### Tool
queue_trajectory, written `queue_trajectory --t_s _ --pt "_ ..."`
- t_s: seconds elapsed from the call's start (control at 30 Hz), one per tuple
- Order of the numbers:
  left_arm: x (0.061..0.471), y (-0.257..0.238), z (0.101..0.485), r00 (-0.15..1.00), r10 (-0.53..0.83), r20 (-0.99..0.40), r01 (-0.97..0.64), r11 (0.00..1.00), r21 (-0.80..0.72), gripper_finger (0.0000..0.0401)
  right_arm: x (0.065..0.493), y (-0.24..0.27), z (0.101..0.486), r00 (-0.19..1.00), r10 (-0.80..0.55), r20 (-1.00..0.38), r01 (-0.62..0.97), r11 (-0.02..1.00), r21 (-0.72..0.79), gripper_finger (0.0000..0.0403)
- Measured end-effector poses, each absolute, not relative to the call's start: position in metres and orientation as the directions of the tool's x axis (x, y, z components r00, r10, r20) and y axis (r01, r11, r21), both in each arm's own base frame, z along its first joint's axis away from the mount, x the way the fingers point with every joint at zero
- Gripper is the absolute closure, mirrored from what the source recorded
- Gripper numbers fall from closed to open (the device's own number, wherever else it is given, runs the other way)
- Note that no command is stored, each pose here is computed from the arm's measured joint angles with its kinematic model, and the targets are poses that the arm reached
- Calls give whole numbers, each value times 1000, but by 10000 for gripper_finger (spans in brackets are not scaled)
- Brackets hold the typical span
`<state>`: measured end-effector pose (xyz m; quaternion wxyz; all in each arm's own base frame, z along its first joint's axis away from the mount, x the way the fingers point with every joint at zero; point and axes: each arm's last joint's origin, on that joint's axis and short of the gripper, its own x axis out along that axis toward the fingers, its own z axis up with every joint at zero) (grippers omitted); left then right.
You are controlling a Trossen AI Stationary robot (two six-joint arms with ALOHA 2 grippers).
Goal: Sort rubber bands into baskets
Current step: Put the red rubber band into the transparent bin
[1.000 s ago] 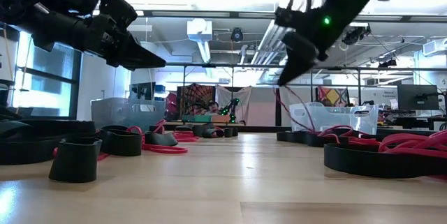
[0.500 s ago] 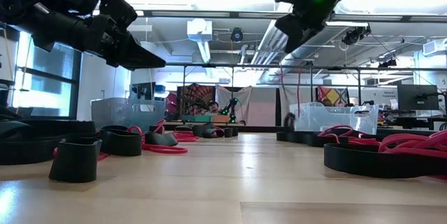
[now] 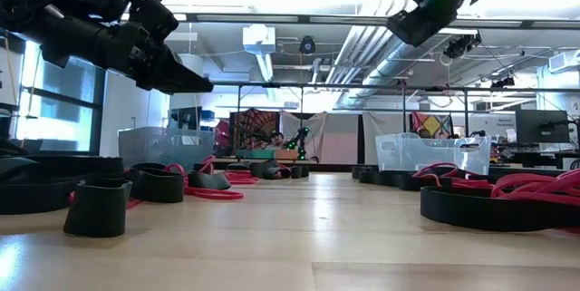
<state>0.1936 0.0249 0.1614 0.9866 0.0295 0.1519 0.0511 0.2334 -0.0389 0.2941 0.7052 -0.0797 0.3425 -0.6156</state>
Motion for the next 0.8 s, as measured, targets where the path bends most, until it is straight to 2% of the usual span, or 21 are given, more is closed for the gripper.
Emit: queue_trajectory --t_s 0.2,0.43,0.5,0.6,0.8 --pt "194 25 161 949 109 -297 -91 993 74 401 227 -61 282 -91 -918 -385 826 146 -545 402" --pt "194 25 161 949 110 -297 -92 993 73 401 212 -89 240 -207 -873 -442 834 79 -546 402" --pt "194 25 161 949 109 -297 -91 993 73 401 209 -96 226 -216 -850 -481 839 90 -536 402" --pt "194 25 161 949 109 -297 -91 993 73 401 208 -104 208 -185 -824 -535 859 128 -495 402" --pt "194 25 161 949 109 -297 -92 993 73 401 216 -117 186 14 -783 -622 901 280 -332 402"
